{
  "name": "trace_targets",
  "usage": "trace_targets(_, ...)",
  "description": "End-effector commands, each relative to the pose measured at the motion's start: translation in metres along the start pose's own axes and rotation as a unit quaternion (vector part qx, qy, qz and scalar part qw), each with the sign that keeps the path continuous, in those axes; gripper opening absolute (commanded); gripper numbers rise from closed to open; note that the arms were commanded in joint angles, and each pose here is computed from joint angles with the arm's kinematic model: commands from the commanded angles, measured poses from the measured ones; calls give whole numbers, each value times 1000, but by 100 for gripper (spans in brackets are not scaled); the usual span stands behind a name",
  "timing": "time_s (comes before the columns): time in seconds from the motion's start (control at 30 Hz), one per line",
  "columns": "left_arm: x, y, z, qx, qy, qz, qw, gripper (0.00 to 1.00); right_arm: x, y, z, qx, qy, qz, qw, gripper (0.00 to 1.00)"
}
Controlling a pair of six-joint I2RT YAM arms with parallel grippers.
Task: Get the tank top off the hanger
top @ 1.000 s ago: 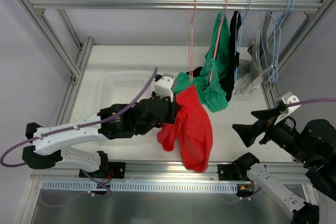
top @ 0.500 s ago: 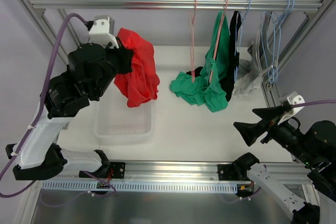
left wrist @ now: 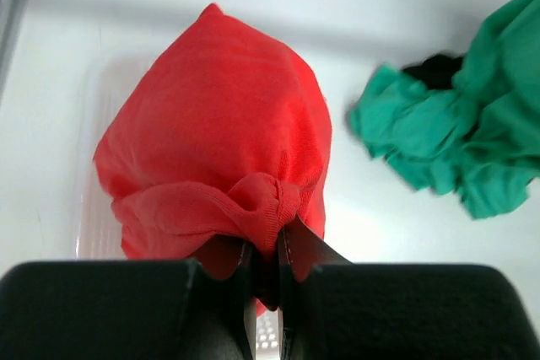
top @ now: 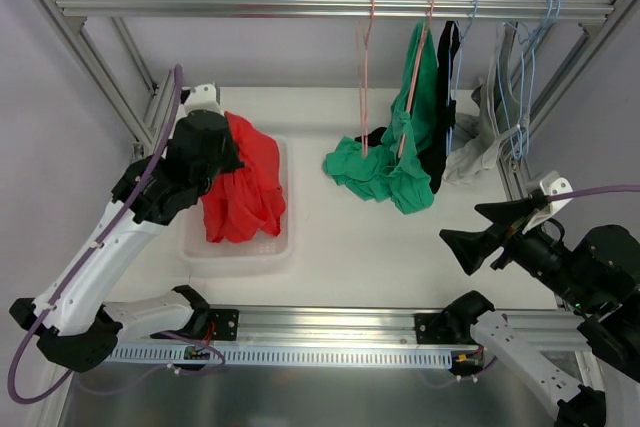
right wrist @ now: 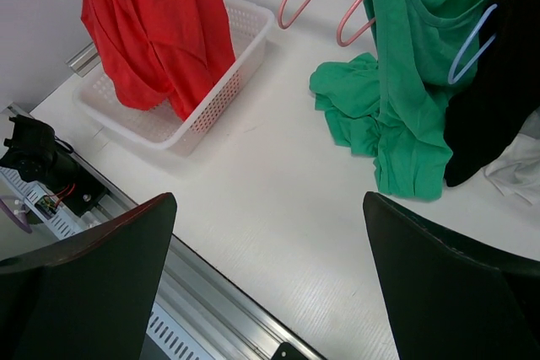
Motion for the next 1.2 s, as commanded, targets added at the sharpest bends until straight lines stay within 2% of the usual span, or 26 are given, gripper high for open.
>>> trace_targets(0.0,-13,23,35,66,38,-28,997,0,-13,1,-6,-1,-14,-14,1000,99)
trace_targets(0.07,-30,31,69,69,89,-40,993,0,-19,3,-5,-3,-9,-22,1000,99)
trace_targets(0.3,-78,32,114,67,202,-10,977,0,-32,9,0,-17,-3,-50,999,99)
trace_targets(0.5,-116,61,158,68,271,-98,955,0,-35,8,5,-17,3,-48,999,99)
trace_targets(0.63,-128,77,190,63,313,-144,937,0,-39,-8,-10,-25,2,17,1000,99)
trace_targets(0.67,-128,80,196,64,320,-149,934,3,-40,-12,-15,-25,1,33,999,99)
trace_targets(0.7,-127,80,198,68,323,-147,933,20,-37,-23,-25,-24,-6,75,997,100)
trace_targets(0.77,-122,78,196,70,321,-134,935,33,-53,-34,-33,-29,20,111,993,100)
trace_targets(0.8,-118,75,193,69,318,-123,937,43,-60,-37,-38,-29,26,115,993,99)
trace_targets(0.83,-109,69,183,70,306,-98,944,65,-63,-39,-49,-31,21,118,992,100)
trace_targets(0.9,-94,58,168,65,285,-58,954,83,-96,-42,-54,-35,56,112,992,100)
trace_targets(0.97,-68,46,141,72,244,-2,967,99,-110,-48,-69,-36,56,120,991,99)
trace_targets(1.0,-58,43,132,73,230,19,970,99,-131,-54,-68,-33,80,135,987,99)
trace_targets(1.03,-39,38,119,76,206,54,974,98,-134,-59,-81,-32,68,146,986,99)
trace_targets(1.13,-3,30,100,68,172,129,974,99,-170,-73,-88,-23,84,179,980,99)
trace_targets(1.17,5,29,100,66,173,147,972,99,-176,-77,-98,-22,68,191,979,97)
Point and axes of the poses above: each gripper's point midway between its finger pads, its own x axis back along the fingers, its own y axis along the line the jaws close on, z = x × y, the point moved 6 cm from there along x, back along the fingers, and after that the axes turned 14 degrees about x, right-handed, at the moved point
